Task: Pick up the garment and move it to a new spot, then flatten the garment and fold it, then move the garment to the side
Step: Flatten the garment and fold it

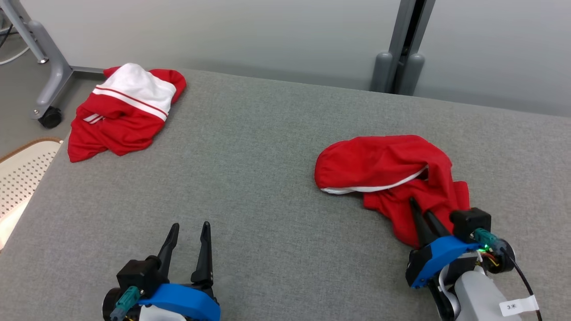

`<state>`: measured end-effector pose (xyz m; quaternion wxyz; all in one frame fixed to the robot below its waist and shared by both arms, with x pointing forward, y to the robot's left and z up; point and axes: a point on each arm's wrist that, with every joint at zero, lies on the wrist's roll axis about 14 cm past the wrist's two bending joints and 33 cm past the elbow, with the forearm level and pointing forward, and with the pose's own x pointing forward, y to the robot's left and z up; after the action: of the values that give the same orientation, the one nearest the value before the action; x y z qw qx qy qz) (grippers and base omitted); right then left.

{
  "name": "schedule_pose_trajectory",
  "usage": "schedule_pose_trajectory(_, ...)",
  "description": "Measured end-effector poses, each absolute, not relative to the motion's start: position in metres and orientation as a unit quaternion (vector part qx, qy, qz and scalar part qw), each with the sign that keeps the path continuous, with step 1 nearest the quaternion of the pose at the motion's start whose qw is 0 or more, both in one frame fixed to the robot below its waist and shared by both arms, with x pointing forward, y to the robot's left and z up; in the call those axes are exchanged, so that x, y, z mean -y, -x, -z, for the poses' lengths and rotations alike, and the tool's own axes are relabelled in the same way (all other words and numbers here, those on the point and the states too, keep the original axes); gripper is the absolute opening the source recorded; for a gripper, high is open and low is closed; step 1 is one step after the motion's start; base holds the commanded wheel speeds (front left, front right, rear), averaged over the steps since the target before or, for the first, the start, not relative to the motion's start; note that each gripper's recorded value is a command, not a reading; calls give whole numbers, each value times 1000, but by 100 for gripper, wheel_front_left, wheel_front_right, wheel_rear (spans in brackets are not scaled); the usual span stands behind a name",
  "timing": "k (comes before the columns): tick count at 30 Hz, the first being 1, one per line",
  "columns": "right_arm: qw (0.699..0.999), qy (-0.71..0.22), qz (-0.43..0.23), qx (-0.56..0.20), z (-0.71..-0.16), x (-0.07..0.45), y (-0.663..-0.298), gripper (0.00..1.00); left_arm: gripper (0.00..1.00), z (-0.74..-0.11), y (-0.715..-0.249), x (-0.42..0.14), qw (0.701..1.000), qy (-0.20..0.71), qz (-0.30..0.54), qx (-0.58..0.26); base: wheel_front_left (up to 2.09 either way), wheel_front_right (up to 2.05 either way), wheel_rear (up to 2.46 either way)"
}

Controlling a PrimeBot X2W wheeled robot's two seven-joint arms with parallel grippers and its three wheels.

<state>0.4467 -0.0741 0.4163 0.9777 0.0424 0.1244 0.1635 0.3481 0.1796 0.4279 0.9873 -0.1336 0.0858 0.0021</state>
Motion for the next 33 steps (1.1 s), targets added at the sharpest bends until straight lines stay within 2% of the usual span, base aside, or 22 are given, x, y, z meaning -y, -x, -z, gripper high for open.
schedule_pose_trajectory(2,979,-43,-163,-113,-423,75,-449,0,100,-428,-349,-178,987,134,0,-86,0,0,0)
schedule_pose_trajectory(4,983,-56,-163,-68,-450,75,-453,0,100,-428,-353,-171,987,135,11,-86,0,0,0)
schedule_pose_trajectory(9,981,-63,-183,-10,-484,68,-442,0,100,-429,-357,-159,986,137,29,-87,0,0,0)
schedule_pose_trajectory(14,972,-76,-213,58,-529,53,-420,0,100,-433,-360,-142,985,139,55,-82,0,0,0)
schedule_pose_trajectory(22,941,-124,-271,161,-621,27,-381,0,100,-446,-364,-123,984,140,86,-66,0,0,0)
schedule_pose_trajectory(26,951,-127,-239,147,-620,48,-389,0,100,-448,-365,-120,984,140,91,-64,0,0,0)
schedule_pose_trajectory(33,988,-110,-107,14,-531,127,-420,0,100,-442,-363,-116,983,142,96,-73,0,0,0)
